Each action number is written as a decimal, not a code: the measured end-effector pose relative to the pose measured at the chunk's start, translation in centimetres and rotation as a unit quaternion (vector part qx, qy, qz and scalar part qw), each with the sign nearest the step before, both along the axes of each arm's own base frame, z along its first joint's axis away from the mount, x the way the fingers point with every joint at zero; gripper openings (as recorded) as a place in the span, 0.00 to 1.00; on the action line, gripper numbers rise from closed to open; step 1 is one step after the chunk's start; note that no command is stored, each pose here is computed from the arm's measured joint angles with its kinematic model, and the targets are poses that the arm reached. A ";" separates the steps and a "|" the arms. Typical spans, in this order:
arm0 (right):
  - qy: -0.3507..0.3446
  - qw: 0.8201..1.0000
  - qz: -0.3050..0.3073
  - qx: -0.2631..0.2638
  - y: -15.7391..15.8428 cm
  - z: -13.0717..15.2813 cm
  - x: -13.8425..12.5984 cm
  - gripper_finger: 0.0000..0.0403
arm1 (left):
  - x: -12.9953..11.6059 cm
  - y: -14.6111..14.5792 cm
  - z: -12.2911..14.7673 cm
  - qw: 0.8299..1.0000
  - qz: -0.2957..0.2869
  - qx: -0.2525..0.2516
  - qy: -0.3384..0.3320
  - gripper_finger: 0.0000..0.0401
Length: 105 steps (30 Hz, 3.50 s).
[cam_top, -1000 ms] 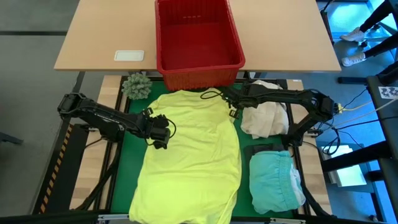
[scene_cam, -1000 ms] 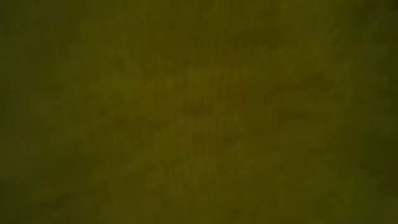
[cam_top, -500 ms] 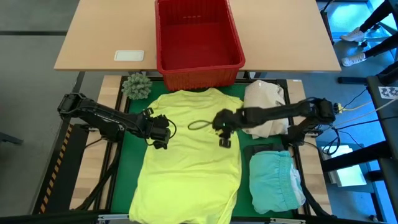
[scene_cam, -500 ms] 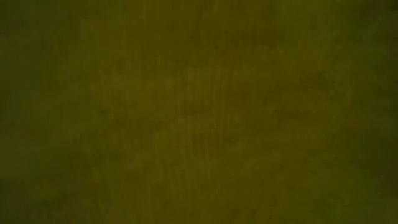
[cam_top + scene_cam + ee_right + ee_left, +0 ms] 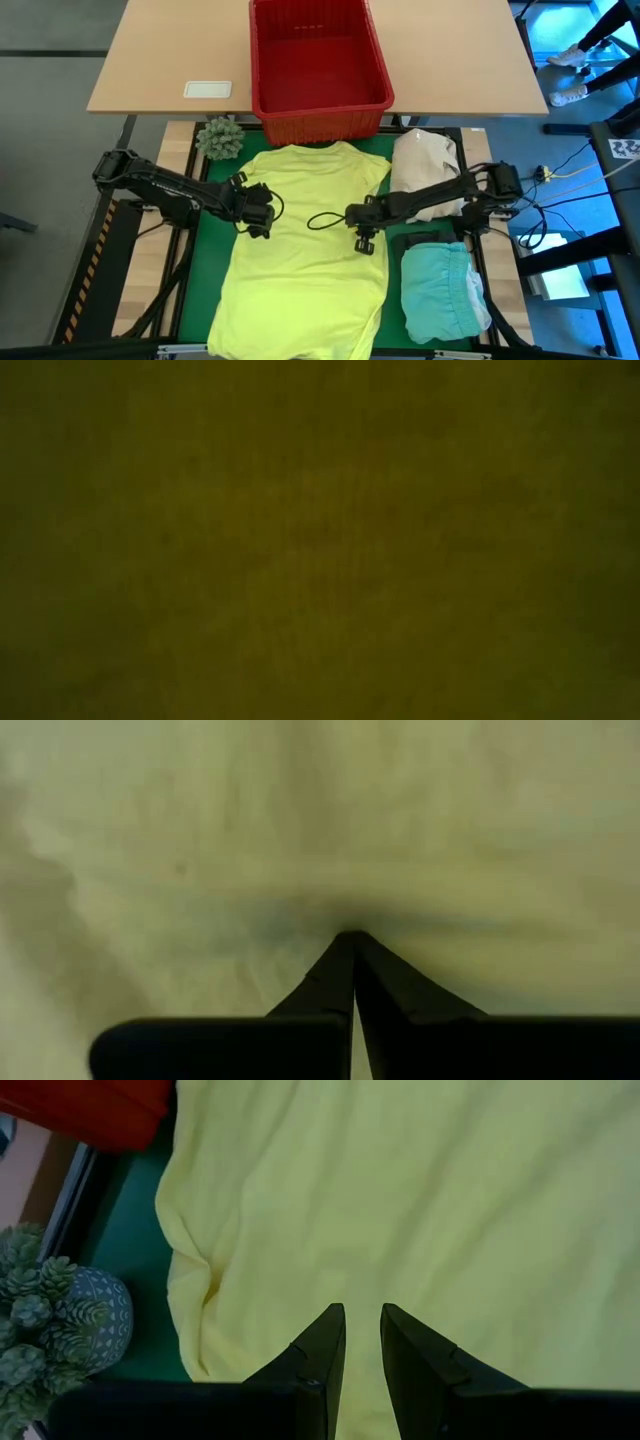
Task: Fold Laundry from Bin
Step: Fold the yellow shirt
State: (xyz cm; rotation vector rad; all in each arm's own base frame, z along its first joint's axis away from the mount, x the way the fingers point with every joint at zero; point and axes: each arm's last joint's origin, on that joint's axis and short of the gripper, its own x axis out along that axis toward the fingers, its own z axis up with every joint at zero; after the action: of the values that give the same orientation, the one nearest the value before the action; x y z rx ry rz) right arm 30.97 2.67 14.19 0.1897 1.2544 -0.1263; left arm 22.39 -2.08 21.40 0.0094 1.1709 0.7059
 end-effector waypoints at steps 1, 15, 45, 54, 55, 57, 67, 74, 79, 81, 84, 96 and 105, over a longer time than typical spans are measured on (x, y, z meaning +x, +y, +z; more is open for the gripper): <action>0.007 1.000 -0.003 0.006 0.0 -0.3 0.0 0.03 | 0.0 0.1 0.0 1.000 0.002 0.000 0.000 0.16; 0.228 0.972 -0.059 0.003 -0.2 0.4 -3.8 0.01 | 0.0 0.3 0.0 1.000 0.009 0.000 0.000 0.16; -0.085 0.994 0.067 0.024 0.5 7.5 4.1 0.01 | -2.9 9.1 -5.5 0.977 0.188 -0.101 -0.001 0.01; -0.068 0.995 0.067 0.022 0.6 6.0 4.7 0.01 | -2.8 9.1 -5.2 0.977 0.187 -0.102 0.003 0.00; -0.063 0.996 0.067 0.021 0.6 5.7 4.8 0.01 | -2.6 9.1 -4.9 0.977 0.187 -0.102 0.001 0.00; -0.047 0.996 0.068 0.021 0.6 4.8 5.0 0.01 | -2.4 9.2 -4.3 0.978 0.187 -0.098 0.000 0.00; -0.009 0.996 0.074 0.040 0.7 2.1 5.6 0.01 | -3.0 9.0 -4.0 0.975 0.204 -0.083 0.038 0.00; -0.009 0.996 0.074 0.041 0.7 2.0 5.6 0.01 | -2.0 8.9 -4.0 0.983 0.155 -0.099 0.007 0.01; -0.009 0.996 0.075 0.041 0.8 2.0 5.6 0.01 | -1.4 8.8 -3.8 0.987 0.106 -0.116 -0.006 0.09; -0.008 0.996 0.074 0.041 0.7 2.0 5.6 0.01 | -1.4 8.9 -3.5 0.989 0.101 -0.110 0.004 0.15; -0.005 0.996 0.075 0.041 0.7 2.0 5.5 0.01 | -1.6 8.9 -2.9 0.989 0.110 -0.092 0.028 0.22; -0.005 0.996 0.075 0.042 0.8 2.0 5.5 0.01 | -2.6 9.6 -2.9 0.979 0.189 -0.064 0.052 0.31; -0.010 0.996 0.075 0.042 0.8 2.1 5.6 0.01 | -2.8 9.8 -5.6 0.975 0.199 -0.104 0.008 0.31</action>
State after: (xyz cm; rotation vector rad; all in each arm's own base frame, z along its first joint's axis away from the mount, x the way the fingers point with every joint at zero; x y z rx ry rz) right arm 36.59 3.42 16.26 0.1684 1.2498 0.0585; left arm 19.63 7.68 15.84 -0.4054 1.2722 0.9306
